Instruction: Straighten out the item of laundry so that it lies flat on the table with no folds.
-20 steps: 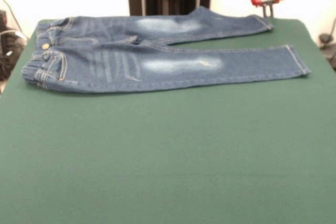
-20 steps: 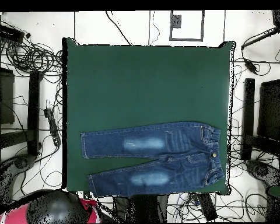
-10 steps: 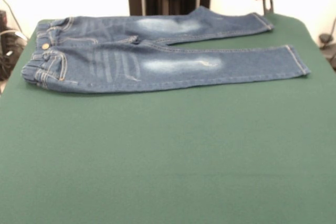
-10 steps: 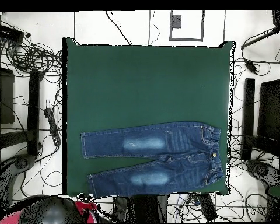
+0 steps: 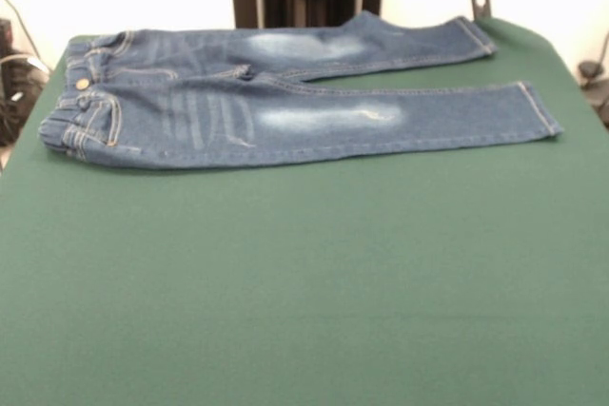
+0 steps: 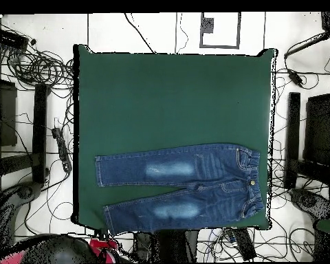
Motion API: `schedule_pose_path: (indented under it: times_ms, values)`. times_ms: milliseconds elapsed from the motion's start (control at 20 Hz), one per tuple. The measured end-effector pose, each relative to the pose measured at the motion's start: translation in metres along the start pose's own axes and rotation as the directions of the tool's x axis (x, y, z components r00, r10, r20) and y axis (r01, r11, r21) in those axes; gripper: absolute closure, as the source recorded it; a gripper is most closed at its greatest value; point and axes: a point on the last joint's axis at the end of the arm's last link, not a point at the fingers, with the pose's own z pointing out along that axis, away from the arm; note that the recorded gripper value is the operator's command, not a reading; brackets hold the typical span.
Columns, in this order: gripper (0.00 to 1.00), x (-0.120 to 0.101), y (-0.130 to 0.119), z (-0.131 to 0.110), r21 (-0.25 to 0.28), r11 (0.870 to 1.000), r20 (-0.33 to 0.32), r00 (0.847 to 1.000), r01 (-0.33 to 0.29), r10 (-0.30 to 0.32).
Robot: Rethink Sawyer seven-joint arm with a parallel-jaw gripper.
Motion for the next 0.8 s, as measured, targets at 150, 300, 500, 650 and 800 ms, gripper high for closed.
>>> schedule_pose_path:
  times_ms: [150, 300, 500, 650, 800]
  values:
    - [1.00, -0.006, -0.008, -0.007, 0.004, 1.000, -0.005, 1.000, 0.009, -0.009]
    - [1.00, -0.009, -0.011, -0.009, 0.005, 1.000, -0.005, 1.000, 0.019, -0.019]
    - [1.00, -0.009, -0.015, -0.012, 0.006, 1.000, -0.011, 1.000, 0.028, -0.028]
    - [1.00, -0.009, -0.017, -0.013, 0.011, 0.999, -0.013, 0.999, 0.031, -0.031]
    - [1.00, -0.007, -0.016, -0.013, 0.010, 0.999, -0.014, 0.999, 0.035, -0.035]
